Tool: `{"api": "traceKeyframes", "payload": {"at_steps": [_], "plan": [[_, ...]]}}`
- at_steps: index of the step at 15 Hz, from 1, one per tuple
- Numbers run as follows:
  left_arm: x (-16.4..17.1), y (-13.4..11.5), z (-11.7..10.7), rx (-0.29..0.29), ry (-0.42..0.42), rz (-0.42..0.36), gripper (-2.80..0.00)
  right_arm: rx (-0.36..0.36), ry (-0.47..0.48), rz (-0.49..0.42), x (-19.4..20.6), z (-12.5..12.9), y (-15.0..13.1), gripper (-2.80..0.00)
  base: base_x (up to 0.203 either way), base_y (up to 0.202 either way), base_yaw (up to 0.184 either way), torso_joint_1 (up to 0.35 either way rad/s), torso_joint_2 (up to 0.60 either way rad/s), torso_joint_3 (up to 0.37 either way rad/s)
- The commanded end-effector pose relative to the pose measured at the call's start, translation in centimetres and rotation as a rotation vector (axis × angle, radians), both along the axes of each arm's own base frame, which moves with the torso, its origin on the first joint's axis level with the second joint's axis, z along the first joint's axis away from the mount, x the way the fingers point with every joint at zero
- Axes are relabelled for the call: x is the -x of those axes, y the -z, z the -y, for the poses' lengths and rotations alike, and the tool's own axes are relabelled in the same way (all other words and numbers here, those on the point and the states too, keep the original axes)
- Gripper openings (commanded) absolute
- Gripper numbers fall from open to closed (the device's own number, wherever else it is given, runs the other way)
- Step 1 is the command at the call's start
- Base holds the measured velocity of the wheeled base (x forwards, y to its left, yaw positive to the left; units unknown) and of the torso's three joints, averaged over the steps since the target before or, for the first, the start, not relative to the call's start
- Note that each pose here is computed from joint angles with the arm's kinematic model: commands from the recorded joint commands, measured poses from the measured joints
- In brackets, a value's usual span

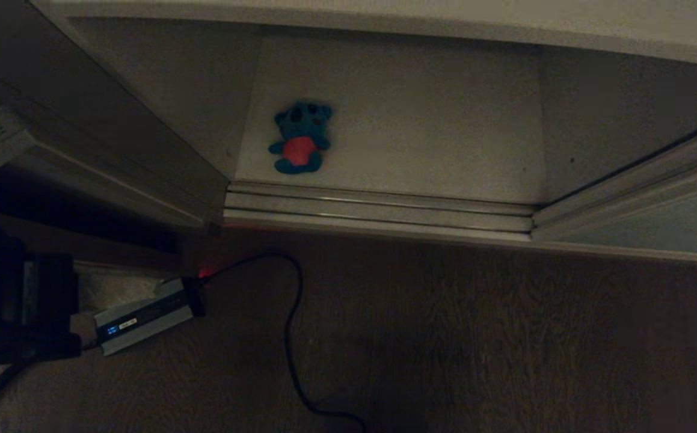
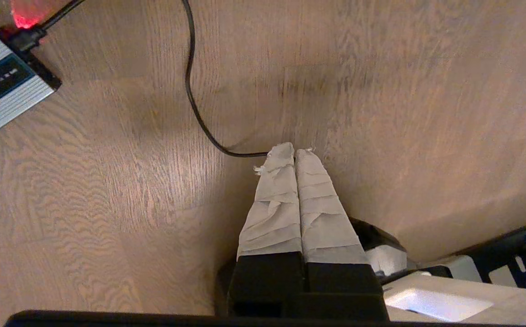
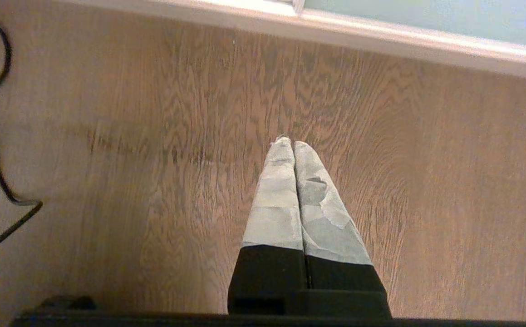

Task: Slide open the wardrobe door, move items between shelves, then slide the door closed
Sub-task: Place the blue doll on the lower shelf, then place the pink doll on the lower shelf

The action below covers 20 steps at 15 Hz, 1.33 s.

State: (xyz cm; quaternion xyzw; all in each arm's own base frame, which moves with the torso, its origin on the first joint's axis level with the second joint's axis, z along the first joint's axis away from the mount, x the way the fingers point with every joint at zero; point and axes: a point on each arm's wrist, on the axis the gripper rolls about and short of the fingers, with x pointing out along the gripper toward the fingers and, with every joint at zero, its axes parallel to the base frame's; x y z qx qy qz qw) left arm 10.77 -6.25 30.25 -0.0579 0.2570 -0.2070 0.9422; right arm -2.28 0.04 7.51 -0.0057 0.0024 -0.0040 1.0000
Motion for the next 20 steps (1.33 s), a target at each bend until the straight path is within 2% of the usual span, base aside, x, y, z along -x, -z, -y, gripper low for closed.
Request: {"api": "traceKeyframes", "payload": {"at_steps": [1, 5, 10, 16, 20], "plan": [[-0.2, 0.1, 0.1, 0.0, -0.003, -0.01, -2.8, 0.001, 0.0, -0.004, 0.0, 0.0, 0.1, -2.8, 0.0, 0.0, 0.0, -0.001, 0.0, 0.199], [-0.1, -0.8, 0.0, 0.016, -0.013, 0.025, -2.8, 0.001, 0.0, -0.003, 0.0, 0.0, 0.1, -2.8, 0.0, 0.0, 0.0, 0.002, 0.0, 0.2], [0.1, -2.8, -0.1, 0.076, -0.017, 0.141, -2.8, 0.001, 0.0, -0.004, 0.0, 0.0, 0.1, -2.8, 0.0, 0.0, 0.0, 0.003, 0.0, 0.203], [-0.2, -2.4, -0.1, 0.041, -0.052, 0.129, -2.8, 0.001, 0.0, -0.004, 0.0, 0.0, 0.1, -2.8, 0.0, 0.0, 0.0, 0.003, 0.0, 0.199], [-0.3, -2.4, 0.0, 0.048, -0.055, 0.135, -2.8, 0.001, 0.0, -0.004, 0.0, 0.0, 0.1, -2.8, 0.0, 0.0, 0.0, 0.001, 0.0, 0.202]]}}
